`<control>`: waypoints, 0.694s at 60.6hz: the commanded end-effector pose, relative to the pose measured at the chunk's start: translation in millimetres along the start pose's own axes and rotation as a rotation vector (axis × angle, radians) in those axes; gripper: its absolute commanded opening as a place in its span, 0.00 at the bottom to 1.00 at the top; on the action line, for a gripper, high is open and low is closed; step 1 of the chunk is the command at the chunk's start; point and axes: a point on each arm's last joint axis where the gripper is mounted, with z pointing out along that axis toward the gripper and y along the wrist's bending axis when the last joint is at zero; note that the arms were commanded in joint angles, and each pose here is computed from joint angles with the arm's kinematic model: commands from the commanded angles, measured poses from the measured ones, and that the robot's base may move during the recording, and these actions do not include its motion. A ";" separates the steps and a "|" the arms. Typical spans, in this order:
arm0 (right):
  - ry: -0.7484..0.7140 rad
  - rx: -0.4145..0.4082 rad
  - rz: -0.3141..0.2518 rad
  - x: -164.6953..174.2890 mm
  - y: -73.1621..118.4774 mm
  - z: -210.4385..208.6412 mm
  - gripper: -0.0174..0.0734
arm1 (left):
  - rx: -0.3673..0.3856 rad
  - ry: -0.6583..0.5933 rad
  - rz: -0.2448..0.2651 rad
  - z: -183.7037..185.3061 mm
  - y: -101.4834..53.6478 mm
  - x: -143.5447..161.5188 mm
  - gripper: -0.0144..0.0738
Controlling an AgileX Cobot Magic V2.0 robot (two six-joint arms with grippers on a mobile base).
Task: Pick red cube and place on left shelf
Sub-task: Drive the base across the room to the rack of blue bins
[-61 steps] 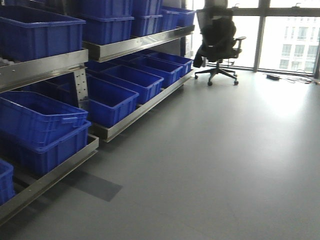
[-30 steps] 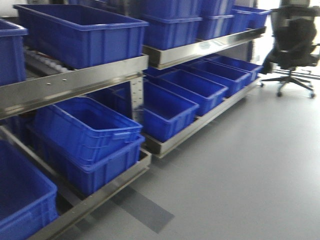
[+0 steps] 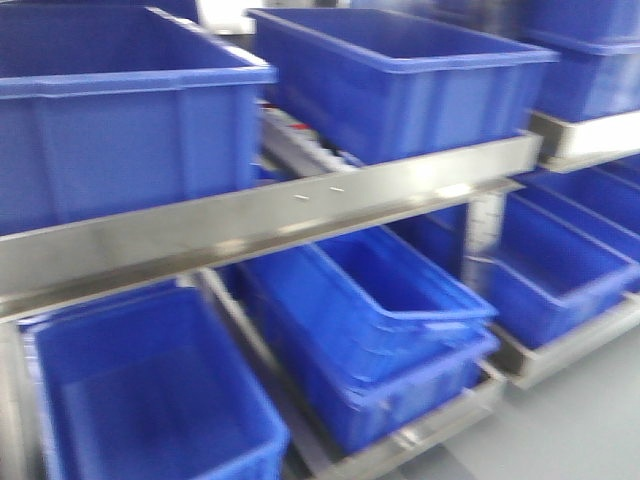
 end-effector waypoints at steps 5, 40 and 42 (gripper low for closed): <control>-0.111 0.000 -0.016 -16.8 0.4 -1.4 0.25 | 0.006 -0.077 0.000 -1.1 -0.2 -0.4 0.28; -0.111 0.000 -0.016 -16.8 0.4 -1.4 0.25 | 0.006 -0.077 0.000 -1.1 -0.2 -0.4 0.28; -0.111 0.000 -0.016 -16.8 0.4 -1.4 0.25 | 0.006 -0.077 0.000 -1.1 -0.2 -0.4 0.28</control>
